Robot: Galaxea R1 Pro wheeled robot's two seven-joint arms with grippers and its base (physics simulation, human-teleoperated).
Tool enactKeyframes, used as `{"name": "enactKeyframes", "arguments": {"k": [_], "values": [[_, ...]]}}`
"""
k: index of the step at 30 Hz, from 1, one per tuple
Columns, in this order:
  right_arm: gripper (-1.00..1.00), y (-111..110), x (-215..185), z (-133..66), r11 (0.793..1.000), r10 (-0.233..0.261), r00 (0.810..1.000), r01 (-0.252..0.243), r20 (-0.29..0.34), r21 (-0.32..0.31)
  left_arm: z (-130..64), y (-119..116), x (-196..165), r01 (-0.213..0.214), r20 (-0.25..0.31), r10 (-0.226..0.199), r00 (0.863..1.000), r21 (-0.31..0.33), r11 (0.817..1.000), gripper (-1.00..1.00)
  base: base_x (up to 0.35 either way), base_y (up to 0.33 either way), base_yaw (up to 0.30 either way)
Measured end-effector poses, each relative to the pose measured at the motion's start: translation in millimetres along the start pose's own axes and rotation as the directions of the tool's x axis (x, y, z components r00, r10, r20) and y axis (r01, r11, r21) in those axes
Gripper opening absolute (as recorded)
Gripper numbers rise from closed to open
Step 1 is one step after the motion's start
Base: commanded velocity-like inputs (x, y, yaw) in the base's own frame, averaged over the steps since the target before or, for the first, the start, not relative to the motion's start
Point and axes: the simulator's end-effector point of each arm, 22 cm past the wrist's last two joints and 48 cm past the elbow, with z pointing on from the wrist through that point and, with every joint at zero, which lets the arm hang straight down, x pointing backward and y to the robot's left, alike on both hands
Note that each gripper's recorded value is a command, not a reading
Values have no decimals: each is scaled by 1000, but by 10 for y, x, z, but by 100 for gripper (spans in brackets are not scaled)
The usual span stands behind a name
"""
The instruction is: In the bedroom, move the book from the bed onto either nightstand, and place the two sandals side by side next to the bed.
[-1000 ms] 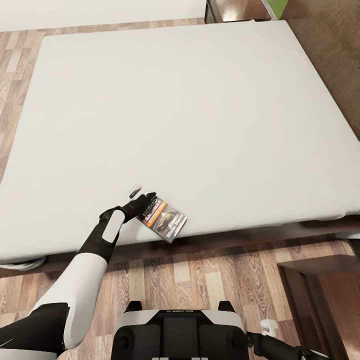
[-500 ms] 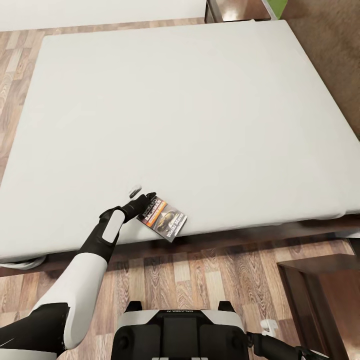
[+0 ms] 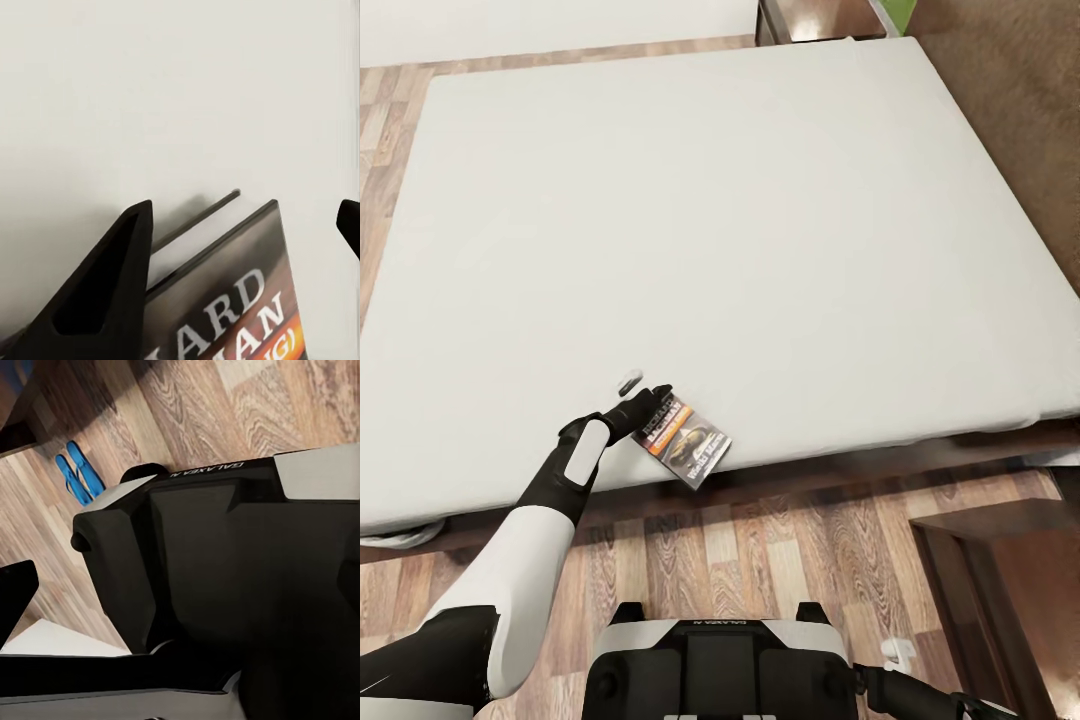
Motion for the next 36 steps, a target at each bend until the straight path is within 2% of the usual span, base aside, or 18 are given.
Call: {"name": "enactKeyframes", "arguments": {"k": [13, 19, 24, 36], "values": [[100, 1, 1, 1, 1000, 0, 1000, 0, 0, 0, 19, 62, 85, 8, -18, -8, 1000, -12, 1000, 100, 0, 0, -6], [100, 1, 0, 0, 1000, 0, 1000, 0, 0, 0, 22, 64, 78, 19, -7, -19, 1000, -8, 1000, 100, 0, 0, 0], [100, 40, 21, -51, 1000, 0, 1000, 0, 0, 0, -19, 99, 108, 12, -9, -12, 1000, -26, 1000, 100, 0, 0, 0], [100, 130, 70, -169, 1000, 1, 1000, -1, 0, 0, -155, 9, 83, 12, -8, -12, 1000, -24, 1000, 100, 0, 0, 0]]}}
